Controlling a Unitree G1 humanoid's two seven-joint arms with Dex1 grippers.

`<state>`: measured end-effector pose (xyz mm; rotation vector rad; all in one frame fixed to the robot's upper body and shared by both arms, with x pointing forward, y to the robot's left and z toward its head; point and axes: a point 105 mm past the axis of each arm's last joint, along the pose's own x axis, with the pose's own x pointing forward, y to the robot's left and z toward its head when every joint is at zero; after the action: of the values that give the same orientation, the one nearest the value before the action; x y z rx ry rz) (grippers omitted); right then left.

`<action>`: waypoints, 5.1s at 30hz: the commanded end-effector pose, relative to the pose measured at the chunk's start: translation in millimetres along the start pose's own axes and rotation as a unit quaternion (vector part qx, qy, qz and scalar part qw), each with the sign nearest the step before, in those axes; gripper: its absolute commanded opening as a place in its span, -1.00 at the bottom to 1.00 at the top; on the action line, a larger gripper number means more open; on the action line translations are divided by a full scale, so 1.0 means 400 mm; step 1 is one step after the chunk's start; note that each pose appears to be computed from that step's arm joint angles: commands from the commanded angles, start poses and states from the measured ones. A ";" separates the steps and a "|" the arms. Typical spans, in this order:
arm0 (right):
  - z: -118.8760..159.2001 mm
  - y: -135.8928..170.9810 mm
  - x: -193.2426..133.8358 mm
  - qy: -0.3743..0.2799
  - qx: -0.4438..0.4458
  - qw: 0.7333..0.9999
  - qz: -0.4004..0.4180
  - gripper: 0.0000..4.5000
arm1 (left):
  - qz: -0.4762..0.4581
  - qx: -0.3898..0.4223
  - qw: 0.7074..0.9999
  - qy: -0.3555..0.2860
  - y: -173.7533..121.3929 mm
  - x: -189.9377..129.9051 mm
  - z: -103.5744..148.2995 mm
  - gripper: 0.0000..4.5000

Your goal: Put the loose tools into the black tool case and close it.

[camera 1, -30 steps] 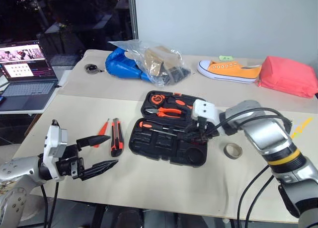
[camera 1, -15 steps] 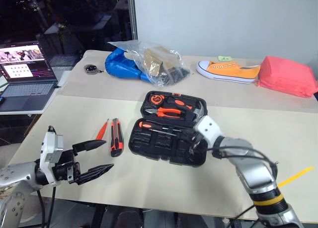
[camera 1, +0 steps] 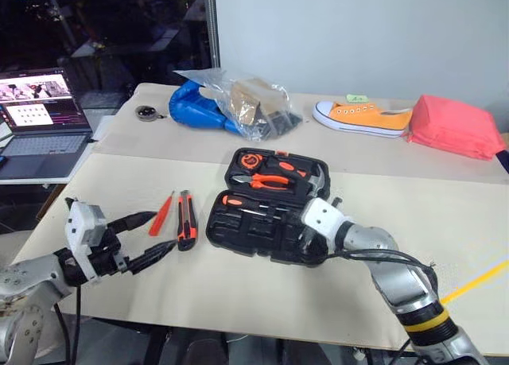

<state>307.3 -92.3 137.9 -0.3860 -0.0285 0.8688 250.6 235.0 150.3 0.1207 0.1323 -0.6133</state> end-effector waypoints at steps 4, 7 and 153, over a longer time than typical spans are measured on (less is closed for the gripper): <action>0.180 -0.001 -0.102 -0.112 0.015 0.986 0.121 -0.32 | 0.142 -0.037 0.985 0.096 0.061 0.051 -0.025 1.00; 0.203 0.008 -0.133 -0.119 0.022 0.979 0.163 0.11 | 0.169 -0.049 0.977 0.123 0.078 0.065 -0.031 1.00; 0.164 0.064 -0.369 -0.028 -0.003 0.996 0.089 1.00 | -0.172 0.178 0.963 0.108 -0.110 0.406 -0.180 -0.99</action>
<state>182.6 -169.4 205.3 -0.3502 -0.0343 1.0475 352.1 98.9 76.3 0.5254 0.1324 -1.0147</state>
